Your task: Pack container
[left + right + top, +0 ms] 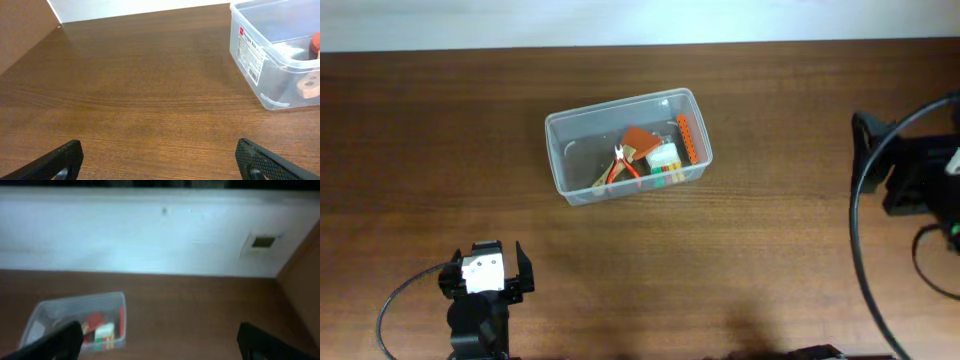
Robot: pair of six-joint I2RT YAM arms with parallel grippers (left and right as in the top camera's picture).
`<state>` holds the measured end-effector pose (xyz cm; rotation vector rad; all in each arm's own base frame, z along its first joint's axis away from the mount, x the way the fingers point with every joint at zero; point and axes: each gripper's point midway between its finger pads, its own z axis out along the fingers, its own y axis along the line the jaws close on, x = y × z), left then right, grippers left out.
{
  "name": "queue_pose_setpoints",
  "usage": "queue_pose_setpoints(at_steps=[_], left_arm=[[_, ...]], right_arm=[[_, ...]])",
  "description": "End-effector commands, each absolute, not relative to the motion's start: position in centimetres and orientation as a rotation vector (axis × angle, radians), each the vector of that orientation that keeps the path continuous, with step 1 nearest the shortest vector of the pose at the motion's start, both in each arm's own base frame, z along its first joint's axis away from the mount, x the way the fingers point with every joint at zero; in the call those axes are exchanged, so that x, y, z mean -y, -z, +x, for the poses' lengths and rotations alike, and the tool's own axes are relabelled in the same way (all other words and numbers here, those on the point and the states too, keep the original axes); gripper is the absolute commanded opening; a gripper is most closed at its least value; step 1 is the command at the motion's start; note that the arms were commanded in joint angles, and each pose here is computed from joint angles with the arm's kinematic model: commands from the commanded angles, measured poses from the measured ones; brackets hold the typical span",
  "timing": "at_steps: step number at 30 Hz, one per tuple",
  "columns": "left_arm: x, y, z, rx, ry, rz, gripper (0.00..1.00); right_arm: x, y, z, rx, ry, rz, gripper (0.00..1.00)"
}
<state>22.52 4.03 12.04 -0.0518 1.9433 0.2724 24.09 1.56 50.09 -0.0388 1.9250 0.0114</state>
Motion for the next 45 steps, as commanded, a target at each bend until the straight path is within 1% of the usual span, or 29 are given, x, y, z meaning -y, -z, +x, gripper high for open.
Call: queue_pose_setpoints(at_steps=[1, 18, 20, 30, 45], left_arm=[[-3.8, -11.7, 22.5, -1.944, -0.273, -0.026, 0.99], [-3.8, -11.7, 22.5, -1.944, -0.273, -0.026, 0.99], [-3.8, -11.7, 22.5, -1.944, -0.273, -0.026, 0.99], [-3.8, -11.7, 22.5, -1.944, -0.273, -0.026, 0.99], [-3.8, -11.7, 22.5, -1.944, -0.273, -0.026, 0.99]], right_arm=[[-0.6, -45.2, 23.7, -1.937, 0.011, 0.007, 0.99], [0.1, -26.6, 23.8, -1.836, 0.007, 0.013, 0.99], [0.1, -25.1, 23.9, -1.823, 0.018, 0.000, 0.99], [0.1, -21.1, 23.6, -1.723, 0.020, -0.002, 0.99], [-0.6, -17.6, 23.6, -1.705, -0.012, -0.030, 0.99]])
